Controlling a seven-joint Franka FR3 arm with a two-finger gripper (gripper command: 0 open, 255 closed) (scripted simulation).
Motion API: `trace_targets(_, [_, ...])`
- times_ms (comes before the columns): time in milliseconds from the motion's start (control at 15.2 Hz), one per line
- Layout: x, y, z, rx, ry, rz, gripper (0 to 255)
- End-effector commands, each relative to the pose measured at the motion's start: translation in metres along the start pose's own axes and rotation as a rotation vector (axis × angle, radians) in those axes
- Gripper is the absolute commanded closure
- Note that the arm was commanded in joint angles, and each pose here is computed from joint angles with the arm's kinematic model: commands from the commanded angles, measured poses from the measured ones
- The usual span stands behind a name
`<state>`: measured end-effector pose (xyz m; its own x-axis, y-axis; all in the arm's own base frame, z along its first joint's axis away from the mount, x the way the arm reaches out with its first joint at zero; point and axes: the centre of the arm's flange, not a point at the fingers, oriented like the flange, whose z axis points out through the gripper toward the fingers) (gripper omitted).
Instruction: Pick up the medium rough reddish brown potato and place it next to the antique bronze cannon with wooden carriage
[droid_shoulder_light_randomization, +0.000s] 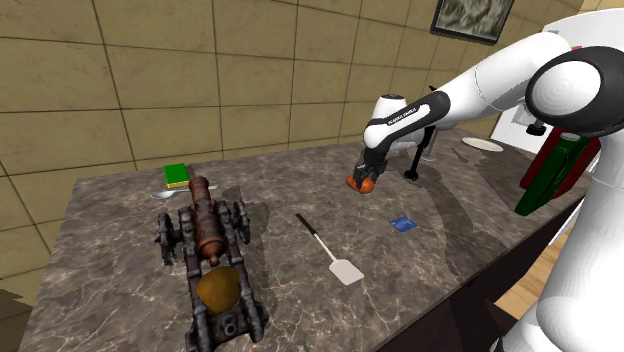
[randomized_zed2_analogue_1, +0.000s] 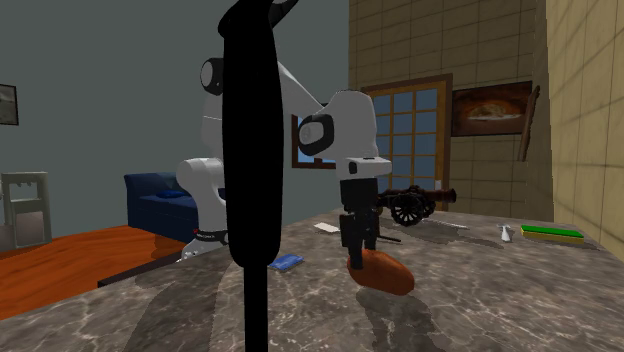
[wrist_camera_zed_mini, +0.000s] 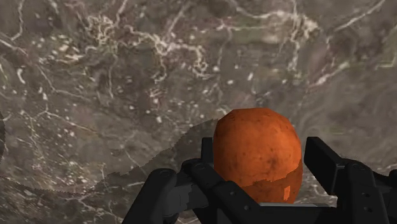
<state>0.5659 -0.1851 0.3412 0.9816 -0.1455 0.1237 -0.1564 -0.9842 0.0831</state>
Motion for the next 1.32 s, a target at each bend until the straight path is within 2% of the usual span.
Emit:
trace_targets(0, [0.000, 0.000, 0.000, 0.000, 0.000, 0.000, 255])
trace_targets(1254, [0.012, 0.008, -0.099, 0.000, 0.000, 0.000, 255])
